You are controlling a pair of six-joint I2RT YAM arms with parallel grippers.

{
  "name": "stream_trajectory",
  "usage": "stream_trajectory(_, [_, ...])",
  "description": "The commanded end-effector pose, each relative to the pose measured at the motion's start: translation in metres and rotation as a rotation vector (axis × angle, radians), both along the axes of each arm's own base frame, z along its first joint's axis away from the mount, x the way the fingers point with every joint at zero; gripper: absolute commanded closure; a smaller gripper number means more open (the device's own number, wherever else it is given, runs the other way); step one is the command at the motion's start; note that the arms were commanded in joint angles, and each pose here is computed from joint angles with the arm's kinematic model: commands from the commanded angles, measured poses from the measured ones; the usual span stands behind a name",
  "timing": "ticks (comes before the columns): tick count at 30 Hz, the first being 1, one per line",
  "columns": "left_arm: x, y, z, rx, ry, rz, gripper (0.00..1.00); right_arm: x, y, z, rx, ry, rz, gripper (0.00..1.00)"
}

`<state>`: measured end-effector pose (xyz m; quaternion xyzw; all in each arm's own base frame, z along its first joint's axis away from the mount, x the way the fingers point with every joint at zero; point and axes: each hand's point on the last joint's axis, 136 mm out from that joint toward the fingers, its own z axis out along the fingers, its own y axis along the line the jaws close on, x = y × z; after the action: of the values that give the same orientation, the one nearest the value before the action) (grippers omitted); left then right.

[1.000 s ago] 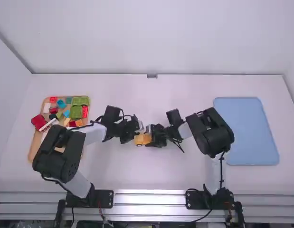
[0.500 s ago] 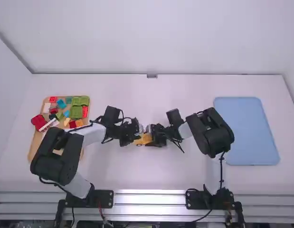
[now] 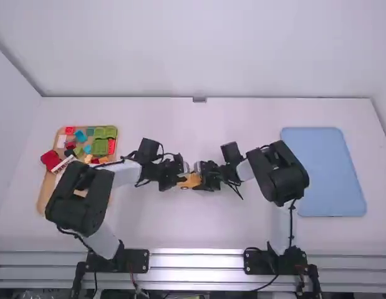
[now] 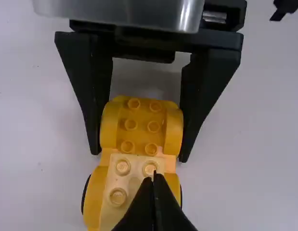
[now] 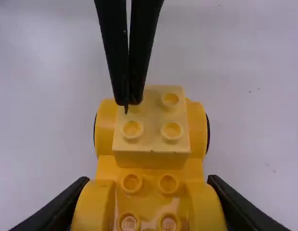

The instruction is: Assemble lego blocks to make yellow taxi

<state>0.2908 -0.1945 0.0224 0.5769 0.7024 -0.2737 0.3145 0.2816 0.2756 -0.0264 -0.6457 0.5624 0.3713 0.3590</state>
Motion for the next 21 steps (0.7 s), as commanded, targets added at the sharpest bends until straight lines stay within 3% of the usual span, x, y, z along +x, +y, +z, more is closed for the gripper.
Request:
stream_trajectory(1, [-0.008, 0.005, -0.025, 0.076, 0.057, 0.015, 0.98, -0.008, 0.006, -0.002, 0.007, 0.01, 0.03, 0.43])
stream_trajectory(13, [-0.008, 0.034, -0.05, 0.281, 0.138, 0.168, 0.98, -0.008, 0.006, -0.002, 0.007, 0.01, 0.03, 0.43])
stream_trajectory(18, [-0.007, 0.024, -0.036, 0.22, 0.096, 0.118, 0.98, -0.008, 0.006, -0.002, 0.007, 0.01, 0.03, 0.43])
stream_trajectory(21, [0.006, 0.011, -0.003, 0.133, 0.039, 0.118, 0.98, -0.007, 0.006, -0.002, 0.007, 0.009, 0.03, 0.37])
